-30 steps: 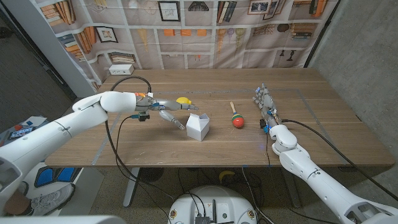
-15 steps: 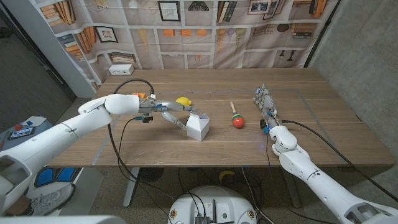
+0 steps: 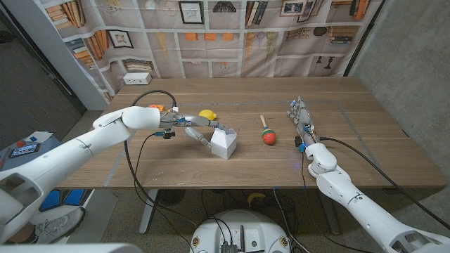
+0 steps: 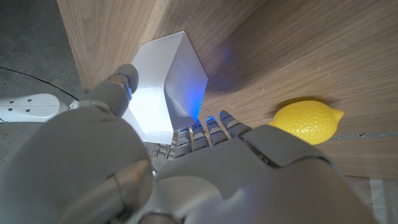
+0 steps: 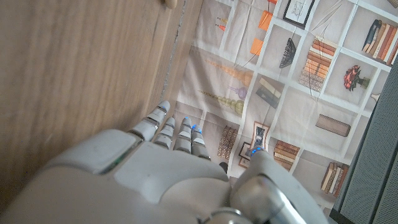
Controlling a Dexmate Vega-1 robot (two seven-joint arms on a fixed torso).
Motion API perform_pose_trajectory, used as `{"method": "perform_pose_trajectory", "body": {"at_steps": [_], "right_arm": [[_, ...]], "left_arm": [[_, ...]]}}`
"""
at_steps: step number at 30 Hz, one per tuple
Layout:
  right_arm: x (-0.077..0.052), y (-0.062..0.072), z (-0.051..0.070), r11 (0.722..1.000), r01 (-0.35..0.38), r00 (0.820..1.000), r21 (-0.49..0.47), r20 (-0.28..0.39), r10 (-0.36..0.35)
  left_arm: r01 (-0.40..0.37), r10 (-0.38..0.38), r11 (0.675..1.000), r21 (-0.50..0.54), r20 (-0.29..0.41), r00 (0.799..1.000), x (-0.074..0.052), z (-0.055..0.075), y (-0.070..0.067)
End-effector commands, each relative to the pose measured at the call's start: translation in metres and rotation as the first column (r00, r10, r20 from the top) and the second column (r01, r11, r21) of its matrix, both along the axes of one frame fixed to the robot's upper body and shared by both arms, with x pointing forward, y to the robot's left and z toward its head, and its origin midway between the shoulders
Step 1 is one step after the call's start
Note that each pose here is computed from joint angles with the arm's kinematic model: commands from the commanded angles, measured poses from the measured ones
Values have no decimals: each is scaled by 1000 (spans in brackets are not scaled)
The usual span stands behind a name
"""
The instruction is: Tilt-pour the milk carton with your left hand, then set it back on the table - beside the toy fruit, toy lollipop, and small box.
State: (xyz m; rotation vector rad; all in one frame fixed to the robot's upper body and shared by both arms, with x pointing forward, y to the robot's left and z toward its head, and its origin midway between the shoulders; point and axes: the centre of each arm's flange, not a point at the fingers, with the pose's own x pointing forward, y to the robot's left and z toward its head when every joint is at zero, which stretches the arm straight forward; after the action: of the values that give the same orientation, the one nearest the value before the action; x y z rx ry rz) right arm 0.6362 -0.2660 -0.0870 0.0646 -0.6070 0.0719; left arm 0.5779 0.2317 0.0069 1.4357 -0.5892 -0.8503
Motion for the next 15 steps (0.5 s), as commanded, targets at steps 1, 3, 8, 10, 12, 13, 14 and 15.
{"method": "perform_pose_trajectory", "body": {"at_steps": [1,3,8,10,12,13,14,15], "right_arm": [[2,-1,-3,1000,0,1000,16,4,-1],[2,-1,-4,1000,0,1000,18,5,0],[2,-3,-4,1000,3,1000,22,8,-3],[2,-3,-3,1000,3,1000,21,9,-3],[2,-3,-2,1000,2,1000,22,10,-3],[3,-4,-2,1000,3,1000,22,10,-3],[3,-4,-2,1000,3,1000,22,9,-3],[3,-4,-2,1000,2,1000,24,9,-2]], "left_arm": [[-16,16,1000,8,-7,1000,7,-3,-1],[-18,18,1000,2,-5,1000,8,-4,-1],[-19,19,1000,-2,-1,1000,10,-3,-2],[-20,20,1000,-9,3,1000,10,-3,-2],[-22,22,1000,-14,7,1000,11,-3,-1],[-23,23,1000,-20,10,1000,11,-2,-1],[-24,25,999,-24,10,1000,12,-2,0],[-26,26,999,-26,11,1000,12,-2,0]]}}
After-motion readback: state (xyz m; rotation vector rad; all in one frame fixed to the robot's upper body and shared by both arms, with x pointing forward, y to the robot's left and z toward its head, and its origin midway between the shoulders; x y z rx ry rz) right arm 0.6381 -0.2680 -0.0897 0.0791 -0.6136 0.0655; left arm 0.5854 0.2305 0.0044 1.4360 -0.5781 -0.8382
